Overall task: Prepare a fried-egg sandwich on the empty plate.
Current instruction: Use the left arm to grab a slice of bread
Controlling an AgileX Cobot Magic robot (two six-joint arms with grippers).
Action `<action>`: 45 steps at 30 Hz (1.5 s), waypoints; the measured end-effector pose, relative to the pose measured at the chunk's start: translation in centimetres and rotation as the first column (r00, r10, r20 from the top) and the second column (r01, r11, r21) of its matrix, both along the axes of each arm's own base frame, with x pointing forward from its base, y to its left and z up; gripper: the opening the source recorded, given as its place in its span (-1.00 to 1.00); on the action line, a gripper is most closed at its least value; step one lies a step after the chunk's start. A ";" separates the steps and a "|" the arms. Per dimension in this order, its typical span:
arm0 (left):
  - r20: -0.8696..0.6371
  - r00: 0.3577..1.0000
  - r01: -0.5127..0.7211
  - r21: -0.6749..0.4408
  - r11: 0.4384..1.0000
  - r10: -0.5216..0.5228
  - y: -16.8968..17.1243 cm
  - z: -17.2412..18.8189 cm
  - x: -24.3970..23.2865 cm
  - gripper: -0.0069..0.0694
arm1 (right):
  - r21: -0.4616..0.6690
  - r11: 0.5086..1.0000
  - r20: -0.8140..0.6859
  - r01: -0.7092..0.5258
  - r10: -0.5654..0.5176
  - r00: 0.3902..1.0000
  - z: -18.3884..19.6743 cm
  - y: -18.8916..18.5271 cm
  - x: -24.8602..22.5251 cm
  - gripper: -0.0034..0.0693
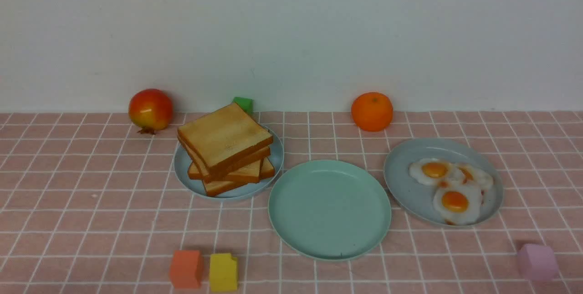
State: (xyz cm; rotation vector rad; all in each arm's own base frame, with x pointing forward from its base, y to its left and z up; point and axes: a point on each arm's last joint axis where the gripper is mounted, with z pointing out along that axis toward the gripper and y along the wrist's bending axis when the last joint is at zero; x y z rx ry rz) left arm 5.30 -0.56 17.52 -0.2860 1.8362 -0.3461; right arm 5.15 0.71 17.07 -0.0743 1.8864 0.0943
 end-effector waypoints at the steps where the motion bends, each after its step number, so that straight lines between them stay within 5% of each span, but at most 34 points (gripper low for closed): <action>1: 0.000 1.000 0.000 0.000 1.000 0.000 0.0 0.0 0.0 -0.27 | 0.000 1.000 0.000 0.000 0.000 1.000 0.0 0.0 0.0 -0.25; 23: 0.015 1.000 -0.001 -0.021 1.000 0.002 0.0 0.1 0.0 -0.22 | 0.000 1.000 0.000 0.000 0.000 1.000 0.0 0.0 0.0 -0.25; 26: 0.052 0.998 -0.014 -0.287 0.958 0.031 -0.4 0.6 0.2 -0.20 | 0.000 1.000 0.000 0.000 0.000 1.000 0.0 0.0 0.0 -0.25; 29: 0.072 0.994 -0.021 -0.595 0.803 0.080 -0.6 1.4 0.3 -0.20 | 0.000 1.000 0.000 0.000 0.000 1.000 0.0 0.0 0.0 -0.25; 31: 0.093 0.989 -0.016 -0.693 0.721 0.111 -0.5 1.9 0.3 -0.20 | 0.000 1.000 0.000 0.000 0.000 1.000 0.0 0.0 0.0 -0.25; 34: 0.143 0.978 0.000 -0.728 0.685 0.152 -0.2 2.4 0.4 -0.23 | 0.000 1.000 0.000 0.000 0.000 1.000 0.0 0.0 0.0 -0.25; 39: 0.118 0.991 0.024 -0.654 0.756 0.070 -0.8 4.6 0.3 -0.49 | 0.000 1.000 0.000 0.000 0.000 1.000 0.0 0.0 0.0 -0.25; 42: 0.080 0.995 0.082 -0.445 0.892 -0.052 -1.5 7.8 0.5 -0.77 | 0.001 1.000 0.000 0.000 0.000 1.000 0.0 0.0 0.0 -0.25; 45: 0.024 0.978 0.209 -0.240 0.948 -0.209 -2.4 10.4 1.0 -0.79 | 0.001 1.000 0.000 0.000 0.000 1.000 0.0 0.0 0.0 -0.25</action>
